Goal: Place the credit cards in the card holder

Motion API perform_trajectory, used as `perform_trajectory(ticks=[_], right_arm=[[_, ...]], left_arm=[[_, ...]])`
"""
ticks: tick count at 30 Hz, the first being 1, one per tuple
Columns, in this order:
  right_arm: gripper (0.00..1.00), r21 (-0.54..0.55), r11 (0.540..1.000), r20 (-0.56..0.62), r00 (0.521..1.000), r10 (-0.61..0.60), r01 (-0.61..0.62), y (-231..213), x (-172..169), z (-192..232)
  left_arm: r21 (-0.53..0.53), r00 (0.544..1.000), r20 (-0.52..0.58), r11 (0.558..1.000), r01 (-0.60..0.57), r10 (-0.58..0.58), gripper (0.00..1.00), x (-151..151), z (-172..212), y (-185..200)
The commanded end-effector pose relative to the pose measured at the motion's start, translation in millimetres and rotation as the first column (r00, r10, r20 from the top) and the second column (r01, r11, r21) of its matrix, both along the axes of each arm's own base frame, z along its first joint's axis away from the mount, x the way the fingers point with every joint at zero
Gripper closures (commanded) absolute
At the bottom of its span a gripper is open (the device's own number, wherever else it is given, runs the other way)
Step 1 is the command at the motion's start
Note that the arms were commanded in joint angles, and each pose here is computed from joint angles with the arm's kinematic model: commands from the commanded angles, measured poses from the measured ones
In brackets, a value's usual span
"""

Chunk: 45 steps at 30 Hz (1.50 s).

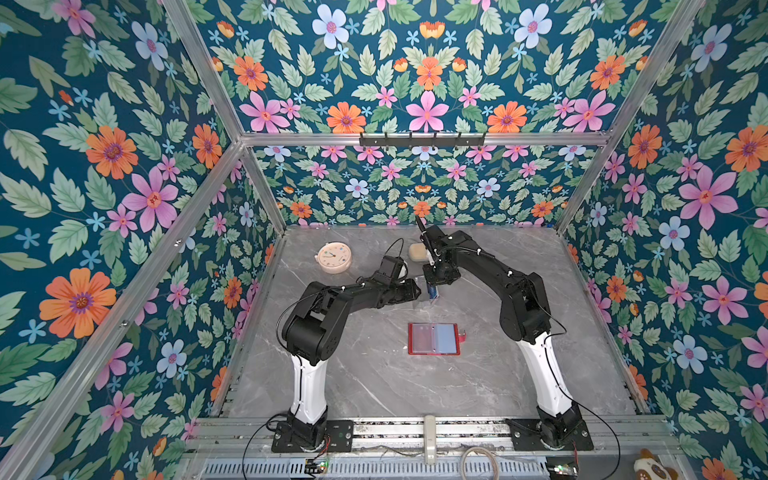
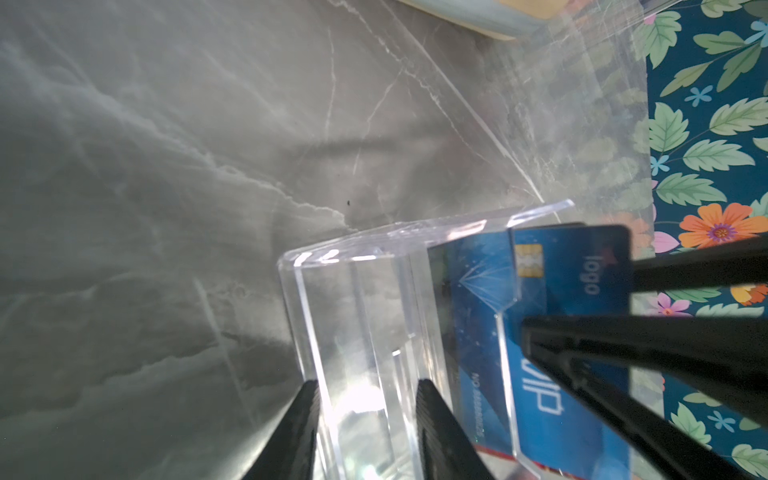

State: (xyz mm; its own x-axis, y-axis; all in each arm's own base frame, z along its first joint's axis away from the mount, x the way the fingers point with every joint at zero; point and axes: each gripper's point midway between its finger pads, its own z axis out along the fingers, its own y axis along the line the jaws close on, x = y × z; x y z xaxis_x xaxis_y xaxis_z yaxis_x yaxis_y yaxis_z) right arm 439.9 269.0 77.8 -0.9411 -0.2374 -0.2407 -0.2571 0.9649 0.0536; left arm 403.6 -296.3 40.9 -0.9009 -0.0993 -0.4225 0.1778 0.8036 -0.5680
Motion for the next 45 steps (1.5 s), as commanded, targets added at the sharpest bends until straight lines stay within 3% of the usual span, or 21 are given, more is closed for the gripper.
perform_trajectory(ticks=[1, 10, 21, 32, 45], right_arm=[[0.67, -0.043, 0.999, 0.002, 1.000, -0.002, 0.002, -8, -4, 7], [0.73, -0.035, 0.999, 0.006, 1.000, 0.010, -0.009, -4, -6, 14], [0.72, -0.073, 0.997, 0.018, 1.000, 0.014, -0.013, -9, -10, 20], [0.65, 0.027, 0.999, -0.023, 0.999, 0.024, -0.023, 8, -17, 11], [0.63, -0.029, 1.000, -0.049, 0.999, 0.000, -0.002, 0, -17, -7]], left_arm=[[0.047, 0.999, -0.041, 0.999, -0.013, 0.015, 0.60, -6, -13, 9], [0.046, 0.999, -0.040, 0.999, -0.013, 0.015, 0.60, -7, -12, 9], [0.044, 0.999, -0.038, 0.999, -0.014, 0.016, 0.60, -6, -12, 9], [0.041, 0.999, -0.040, 0.999, -0.015, 0.017, 0.60, -8, -12, 9], [0.040, 0.999, -0.042, 0.999, -0.014, 0.016, 0.60, -8, -13, 9]])
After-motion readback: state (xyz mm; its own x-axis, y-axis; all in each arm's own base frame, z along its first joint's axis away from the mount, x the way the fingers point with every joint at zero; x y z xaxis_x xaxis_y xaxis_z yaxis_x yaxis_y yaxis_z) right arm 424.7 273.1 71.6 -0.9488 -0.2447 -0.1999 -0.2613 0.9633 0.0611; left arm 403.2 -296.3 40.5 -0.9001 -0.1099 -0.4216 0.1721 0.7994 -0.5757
